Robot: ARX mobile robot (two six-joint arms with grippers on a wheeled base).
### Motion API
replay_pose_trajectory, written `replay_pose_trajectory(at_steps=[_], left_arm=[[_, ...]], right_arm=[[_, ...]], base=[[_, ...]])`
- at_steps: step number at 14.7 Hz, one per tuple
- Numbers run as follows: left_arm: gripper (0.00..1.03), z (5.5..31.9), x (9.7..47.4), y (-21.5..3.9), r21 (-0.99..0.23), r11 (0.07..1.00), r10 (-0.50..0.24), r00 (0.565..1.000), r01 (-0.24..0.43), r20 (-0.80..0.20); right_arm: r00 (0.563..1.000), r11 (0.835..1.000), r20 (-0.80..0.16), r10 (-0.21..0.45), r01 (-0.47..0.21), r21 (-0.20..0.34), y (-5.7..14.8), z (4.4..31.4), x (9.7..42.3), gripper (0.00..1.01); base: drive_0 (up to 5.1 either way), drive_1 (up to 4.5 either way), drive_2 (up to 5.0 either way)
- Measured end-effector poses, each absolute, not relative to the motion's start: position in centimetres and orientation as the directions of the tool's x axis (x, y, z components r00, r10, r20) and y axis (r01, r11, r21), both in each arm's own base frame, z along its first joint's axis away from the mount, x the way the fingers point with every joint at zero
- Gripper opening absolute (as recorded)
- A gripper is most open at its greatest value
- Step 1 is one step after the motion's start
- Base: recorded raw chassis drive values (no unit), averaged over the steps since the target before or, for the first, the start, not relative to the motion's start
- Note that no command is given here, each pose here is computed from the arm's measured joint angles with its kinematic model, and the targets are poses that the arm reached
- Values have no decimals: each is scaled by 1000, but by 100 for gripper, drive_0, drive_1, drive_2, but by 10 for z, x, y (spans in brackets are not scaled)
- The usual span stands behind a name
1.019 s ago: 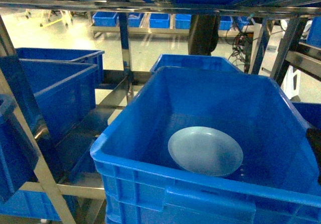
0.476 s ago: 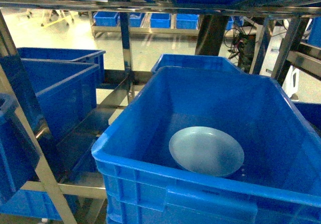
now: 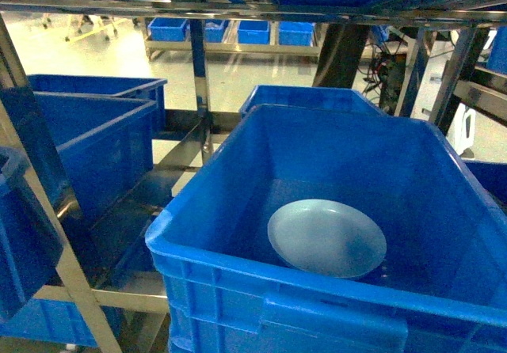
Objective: Place blue tray on left shelf second layer neatly
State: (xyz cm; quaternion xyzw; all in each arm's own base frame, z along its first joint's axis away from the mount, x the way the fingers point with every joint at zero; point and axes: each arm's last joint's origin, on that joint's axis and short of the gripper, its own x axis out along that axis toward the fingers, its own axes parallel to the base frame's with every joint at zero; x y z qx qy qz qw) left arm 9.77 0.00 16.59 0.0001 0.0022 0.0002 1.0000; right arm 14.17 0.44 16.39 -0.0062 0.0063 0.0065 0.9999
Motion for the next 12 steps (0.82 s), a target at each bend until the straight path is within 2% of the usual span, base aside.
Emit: replay_pose_trajectory(at_steps=[1,12], left_arm=[[98,166,98,0,0,1000,1,1000,-1,-4],[98,166,98,0,0,1000,0,1000,0,-4]], right_arm=[[1000,1000,-5,-13,13,-12,-1,166,139,2],[1000,1000,16,-2,2,-11,0,171,110,2]], base=[[0,0,0],[0,0,0]])
